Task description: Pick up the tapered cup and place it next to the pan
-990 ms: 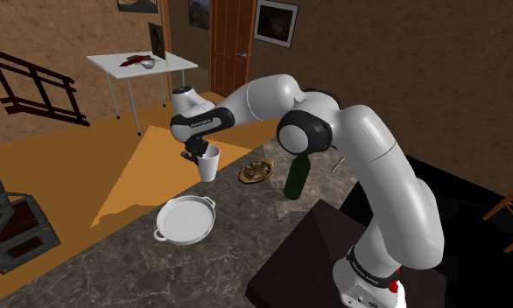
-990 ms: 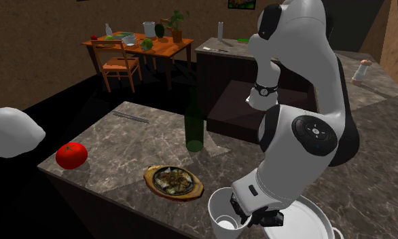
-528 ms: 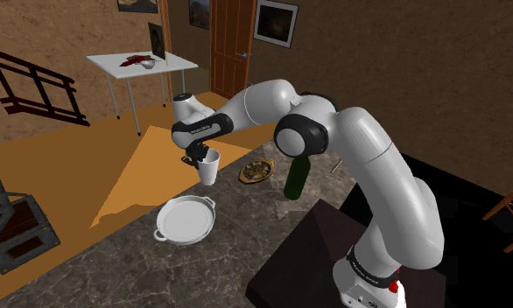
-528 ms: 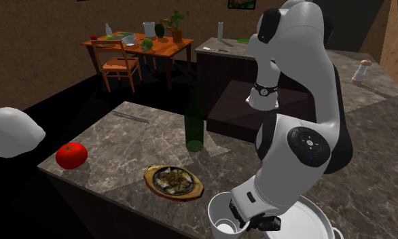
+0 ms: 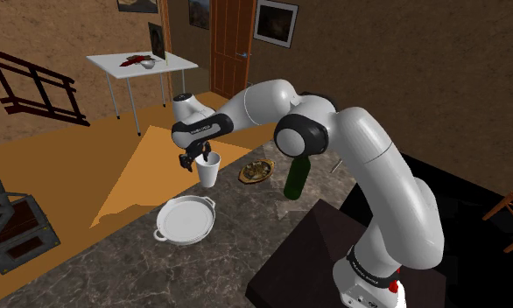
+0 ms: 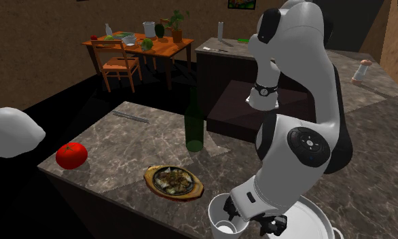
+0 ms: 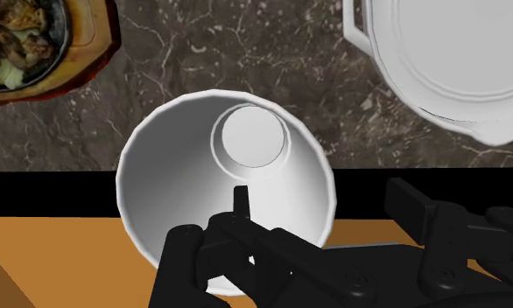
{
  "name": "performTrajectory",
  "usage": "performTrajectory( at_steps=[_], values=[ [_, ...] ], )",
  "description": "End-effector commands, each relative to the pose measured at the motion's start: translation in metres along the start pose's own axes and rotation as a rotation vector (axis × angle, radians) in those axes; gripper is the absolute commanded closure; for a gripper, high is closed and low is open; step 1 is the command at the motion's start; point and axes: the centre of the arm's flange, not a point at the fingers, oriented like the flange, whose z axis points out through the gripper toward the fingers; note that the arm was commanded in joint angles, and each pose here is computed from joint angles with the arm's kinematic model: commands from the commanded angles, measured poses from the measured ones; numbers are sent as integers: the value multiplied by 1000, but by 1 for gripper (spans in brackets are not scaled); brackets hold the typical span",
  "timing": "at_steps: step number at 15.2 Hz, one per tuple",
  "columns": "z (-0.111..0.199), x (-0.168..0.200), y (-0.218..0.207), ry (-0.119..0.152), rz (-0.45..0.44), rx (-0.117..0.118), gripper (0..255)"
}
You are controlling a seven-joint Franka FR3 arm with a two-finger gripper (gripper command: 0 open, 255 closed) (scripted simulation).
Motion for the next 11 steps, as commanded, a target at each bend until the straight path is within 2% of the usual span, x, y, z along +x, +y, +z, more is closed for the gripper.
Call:
performTrajectory(
  at_steps=[1, 2, 6, 11],
  values=[
    [0, 0, 0, 0, 0, 0, 0],
    [0, 0, 0, 0, 0, 0, 0],
    [-50, 0, 0, 0, 0, 0, 0],
    [-50, 0, 0, 0, 0, 0, 0]
  ],
)
